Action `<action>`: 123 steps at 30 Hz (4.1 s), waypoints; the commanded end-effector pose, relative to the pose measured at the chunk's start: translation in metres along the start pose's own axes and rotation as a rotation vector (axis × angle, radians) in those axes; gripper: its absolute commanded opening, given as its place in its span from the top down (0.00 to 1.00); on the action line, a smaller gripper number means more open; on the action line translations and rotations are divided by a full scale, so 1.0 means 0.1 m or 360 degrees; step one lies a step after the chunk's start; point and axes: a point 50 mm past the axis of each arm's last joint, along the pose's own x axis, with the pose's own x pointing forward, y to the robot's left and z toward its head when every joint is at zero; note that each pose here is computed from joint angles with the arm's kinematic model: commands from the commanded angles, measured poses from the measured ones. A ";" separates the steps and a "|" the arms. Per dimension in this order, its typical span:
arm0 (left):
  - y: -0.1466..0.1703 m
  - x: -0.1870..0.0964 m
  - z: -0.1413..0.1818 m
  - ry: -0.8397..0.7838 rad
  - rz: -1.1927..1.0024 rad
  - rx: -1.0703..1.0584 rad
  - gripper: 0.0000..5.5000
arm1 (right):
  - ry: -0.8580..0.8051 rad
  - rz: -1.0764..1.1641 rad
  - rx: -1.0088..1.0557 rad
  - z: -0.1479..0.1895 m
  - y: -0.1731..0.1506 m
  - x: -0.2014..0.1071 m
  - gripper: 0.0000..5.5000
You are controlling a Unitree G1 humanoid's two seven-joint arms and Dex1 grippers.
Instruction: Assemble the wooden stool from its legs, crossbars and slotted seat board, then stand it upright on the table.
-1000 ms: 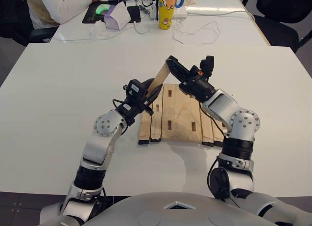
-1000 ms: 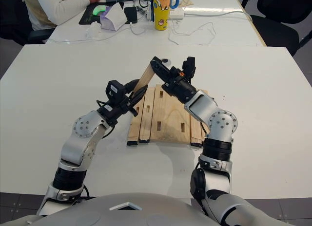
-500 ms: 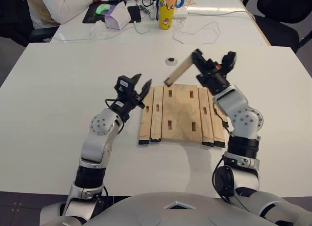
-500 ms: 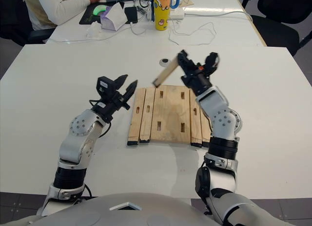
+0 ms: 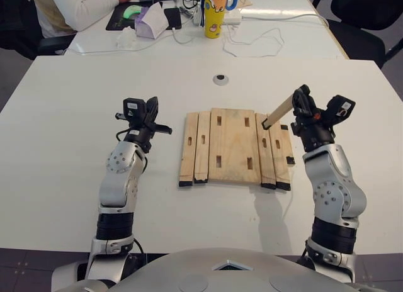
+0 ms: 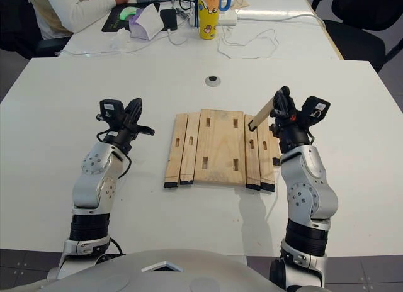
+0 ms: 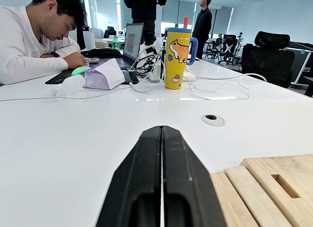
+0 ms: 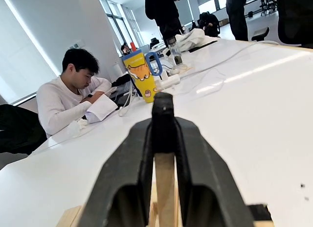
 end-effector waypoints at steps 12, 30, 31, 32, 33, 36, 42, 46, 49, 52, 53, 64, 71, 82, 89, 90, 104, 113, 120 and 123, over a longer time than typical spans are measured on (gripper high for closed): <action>0.02 -0.05 -0.03 0.0091 0.0035 -0.0025 1.00 | 0.0097 -0.0253 0.0156 -0.15 -0.16 -0.19 0.92; 0.04 -0.01 0.13 0.0127 -0.0148 0.0075 1.00 | 0.0236 -0.0148 -0.0403 -0.73 -0.07 -0.69 0.92; 0.04 0.00 0.15 0.0133 -0.0172 0.0088 1.00 | 0.0243 -0.0184 -0.0401 -0.79 -0.10 -0.75 0.92; 0.04 0.01 0.16 0.0137 -0.0191 0.0100 1.00 | 0.0238 -0.0207 -0.0426 -0.82 -0.12 -0.79 0.92; 0.04 0.02 0.17 0.0137 -0.0210 0.0114 1.00 | 0.0226 -0.0190 -0.0483 -0.83 -0.12 -0.80 0.92; 0.02 0.04 0.20 0.0134 -0.0234 0.0130 1.00 | 0.0244 -0.0132 -0.0589 -0.88 -0.08 -0.80 0.92; -0.01 0.04 0.19 0.0125 -0.0218 0.0125 1.00 | 0.0250 -0.0032 -0.0757 -0.86 -0.02 -0.64 0.92; -0.03 0.05 0.18 0.0109 -0.0198 0.0109 1.00 | 0.0295 -0.0040 -0.0760 -0.83 -0.03 -0.53 0.92; -0.02 0.05 0.17 0.0096 -0.0163 0.0094 1.00 | 0.0276 -0.0027 -0.0766 -0.76 -0.03 -0.45 0.92; -0.04 0.04 0.16 0.0086 -0.0139 0.0080 1.00 | 0.0249 0.0011 -0.0778 -0.69 -0.01 -0.37 0.92; -0.04 0.03 0.15 0.0083 -0.0133 0.0076 1.00 | 0.0244 0.0022 -0.0784 -0.68 -0.01 -0.35 0.87; -0.05 0.03 0.12 0.0053 -0.0076 0.0052 1.00 | -0.0066 0.0120 -0.0827 -0.31 0.17 -0.14 0.73; -0.06 0.03 0.12 0.0034 -0.0057 0.0050 1.00 | -0.0494 0.0159 -0.0899 0.28 0.47 0.03 0.73; -0.09 0.05 0.12 0.0008 -0.0027 0.0029 1.00 | -0.0428 0.0225 -0.0873 0.47 0.68 0.26 0.99; -0.09 0.06 0.12 -0.0003 -0.0019 0.0012 1.00 | 0.0395 -0.0058 -0.0665 -0.32 0.11 0.39 0.99; -0.10 0.06 0.12 -0.0003 -0.0021 0.0009 1.00 | 0.0407 -0.0051 -0.0686 -0.32 0.11 0.42 0.99; -0.11 0.03 0.09 -0.0007 0.0009 -0.0013 1.00 | 0.0224 0.0091 -0.0765 -0.17 0.25 0.38 0.99; -0.12 0.02 0.09 -0.0009 0.0016 -0.0018 1.00 | 0.0220 0.0078 -0.0773 -0.17 0.25 0.34 0.99; -0.10 0.03 0.10 -0.0012 0.0015 -0.0010 1.00 | 0.0142 0.0079 -0.0754 -0.08 0.30 0.33 0.99; -0.09 0.03 0.10 -0.0017 0.0019 -0.0006 1.00 | 0.0093 0.0088 -0.0745 -0.04 0.34 0.31 0.99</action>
